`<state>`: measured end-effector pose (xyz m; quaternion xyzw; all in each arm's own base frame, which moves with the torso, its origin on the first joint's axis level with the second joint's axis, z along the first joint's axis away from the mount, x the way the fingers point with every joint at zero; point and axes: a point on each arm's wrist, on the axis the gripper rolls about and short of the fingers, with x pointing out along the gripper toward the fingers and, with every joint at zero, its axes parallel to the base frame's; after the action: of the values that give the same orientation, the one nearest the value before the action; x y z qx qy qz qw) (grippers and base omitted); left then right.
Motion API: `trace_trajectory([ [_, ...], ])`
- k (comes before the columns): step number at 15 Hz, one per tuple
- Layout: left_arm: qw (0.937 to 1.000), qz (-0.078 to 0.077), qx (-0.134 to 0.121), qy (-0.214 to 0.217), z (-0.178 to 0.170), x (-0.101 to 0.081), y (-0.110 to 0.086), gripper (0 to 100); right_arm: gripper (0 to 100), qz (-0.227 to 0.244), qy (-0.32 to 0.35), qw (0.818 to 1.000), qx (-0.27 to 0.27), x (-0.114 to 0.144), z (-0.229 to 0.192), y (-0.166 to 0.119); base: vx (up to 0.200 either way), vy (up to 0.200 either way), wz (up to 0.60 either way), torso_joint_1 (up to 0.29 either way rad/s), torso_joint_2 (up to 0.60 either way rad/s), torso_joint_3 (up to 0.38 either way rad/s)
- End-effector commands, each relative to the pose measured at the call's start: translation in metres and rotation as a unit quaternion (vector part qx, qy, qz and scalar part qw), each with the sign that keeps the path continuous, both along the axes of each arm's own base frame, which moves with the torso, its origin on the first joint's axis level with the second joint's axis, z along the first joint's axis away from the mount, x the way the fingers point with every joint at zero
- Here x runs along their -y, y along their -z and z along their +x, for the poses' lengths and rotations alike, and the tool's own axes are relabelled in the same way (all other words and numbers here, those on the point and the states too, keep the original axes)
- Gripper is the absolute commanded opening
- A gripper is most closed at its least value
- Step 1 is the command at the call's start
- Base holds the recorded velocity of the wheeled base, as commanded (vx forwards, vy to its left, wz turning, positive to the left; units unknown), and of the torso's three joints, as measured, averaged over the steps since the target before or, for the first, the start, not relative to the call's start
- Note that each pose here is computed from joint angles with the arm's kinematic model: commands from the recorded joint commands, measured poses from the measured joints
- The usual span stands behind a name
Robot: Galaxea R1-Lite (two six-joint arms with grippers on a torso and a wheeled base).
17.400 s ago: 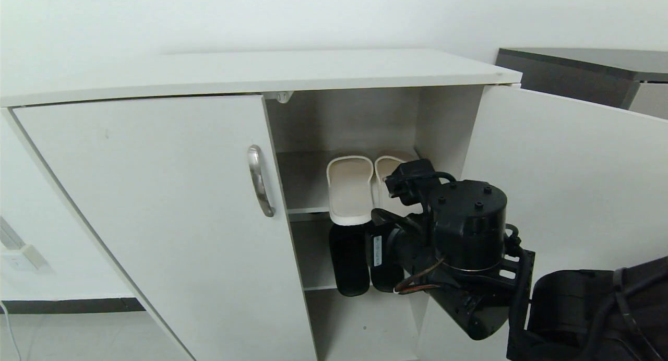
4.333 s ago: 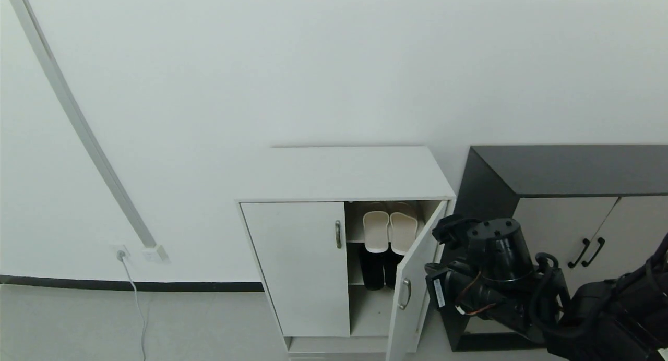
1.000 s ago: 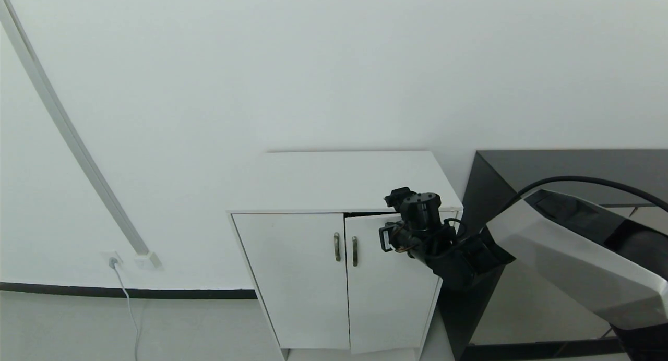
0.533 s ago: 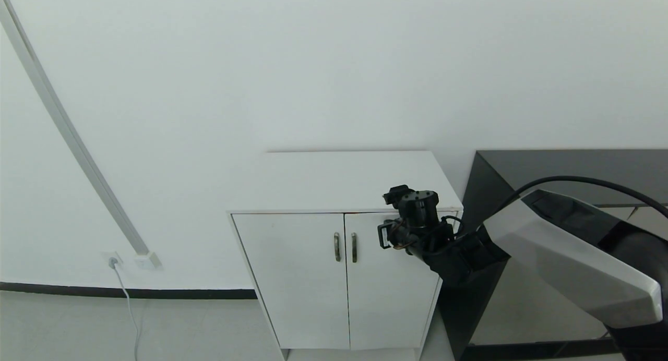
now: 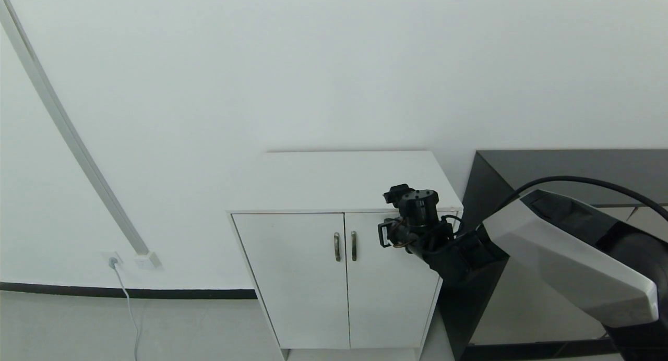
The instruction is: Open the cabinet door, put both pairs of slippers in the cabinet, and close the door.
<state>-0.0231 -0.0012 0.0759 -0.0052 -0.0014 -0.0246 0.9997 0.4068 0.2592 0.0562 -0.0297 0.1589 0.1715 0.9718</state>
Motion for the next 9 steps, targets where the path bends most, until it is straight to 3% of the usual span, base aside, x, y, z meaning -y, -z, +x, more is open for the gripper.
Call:
trace_trajectory([
  [1, 1.0000, 0.000, -0.001, 0.000, 0.0001, 0.0000, 0.0000, 0, 0, 0.001, 0.000, 1.000, 0.002, -0.0009, 0.0018, 0.0008, 0.000, 0.000, 0.00, 0.000, 0.00, 0.000],
  [9, 1.0000, 0.000, -0.001, 0.000, 0.0001, 0.0000, 0.0000, 0, 0, 0.002, 0.003, 1.000, 0.003, -0.0012, 0.0038, 0.0027, 0.000, 0.000, 0.00, 0.000, 0.00, 0.000],
])
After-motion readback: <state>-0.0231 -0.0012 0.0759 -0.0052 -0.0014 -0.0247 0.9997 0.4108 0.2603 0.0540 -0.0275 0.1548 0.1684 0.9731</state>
